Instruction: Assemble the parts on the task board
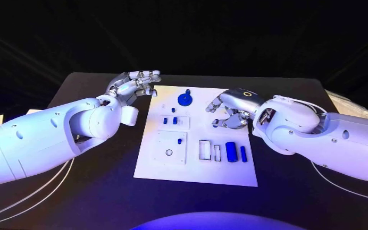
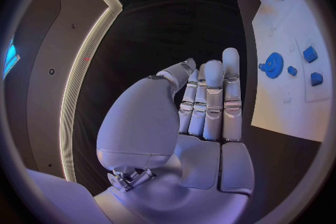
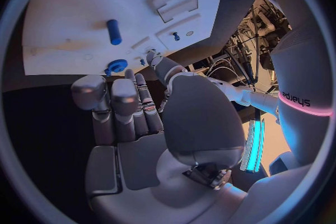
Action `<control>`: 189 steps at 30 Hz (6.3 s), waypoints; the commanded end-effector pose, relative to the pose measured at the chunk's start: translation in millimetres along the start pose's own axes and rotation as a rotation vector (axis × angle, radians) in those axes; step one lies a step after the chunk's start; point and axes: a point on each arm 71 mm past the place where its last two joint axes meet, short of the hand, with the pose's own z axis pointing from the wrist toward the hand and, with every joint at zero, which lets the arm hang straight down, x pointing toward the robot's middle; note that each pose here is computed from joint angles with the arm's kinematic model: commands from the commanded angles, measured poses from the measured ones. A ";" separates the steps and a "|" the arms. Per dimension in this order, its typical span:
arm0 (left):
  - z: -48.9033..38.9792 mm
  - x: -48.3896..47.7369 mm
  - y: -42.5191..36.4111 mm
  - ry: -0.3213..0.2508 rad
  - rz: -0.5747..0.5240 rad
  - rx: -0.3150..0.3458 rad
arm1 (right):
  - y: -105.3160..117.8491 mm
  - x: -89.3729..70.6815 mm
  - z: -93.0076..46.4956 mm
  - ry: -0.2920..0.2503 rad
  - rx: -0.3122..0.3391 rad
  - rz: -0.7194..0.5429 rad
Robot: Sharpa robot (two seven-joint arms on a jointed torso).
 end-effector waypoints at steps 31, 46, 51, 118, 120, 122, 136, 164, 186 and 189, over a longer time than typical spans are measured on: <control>0.0 1.5 0.8 0.017 -0.010 0.001 | -11.8 19.9 12.2 0.121 0.045 -0.076; -0.4 1.0 1.0 0.018 -0.011 -0.002 | -13.1 27.3 15.9 0.145 0.057 -0.098; -0.6 0.2 1.0 0.017 -0.010 -0.003 | -11.5 30.4 17.1 0.146 0.053 -0.094; 0.6 4.8 1.9 0.028 -0.014 -0.004 | 102.9 60.0 50.2 0.133 -0.248 0.176; 0.7 5.0 2.0 0.028 -0.015 -0.004 | 102.8 61.6 50.9 0.138 -0.248 0.166; 0.8 5.0 2.0 0.028 -0.015 -0.004 | 103.5 62.6 51.4 0.140 -0.251 0.156; 1.2 5.3 2.2 0.029 -0.015 -0.004 | 108.4 70.7 55.3 0.156 -0.249 0.128; 1.4 5.7 2.3 0.030 -0.015 -0.005 | 120.1 81.5 58.5 0.201 -0.224 0.020; 1.1 4.2 2.2 0.026 -0.014 -0.005 | 118.5 70.0 47.1 0.049 -0.250 0.089; 0.9 3.0 2.1 0.024 -0.013 -0.005 | 109.3 60.0 36.8 0.002 -0.239 0.126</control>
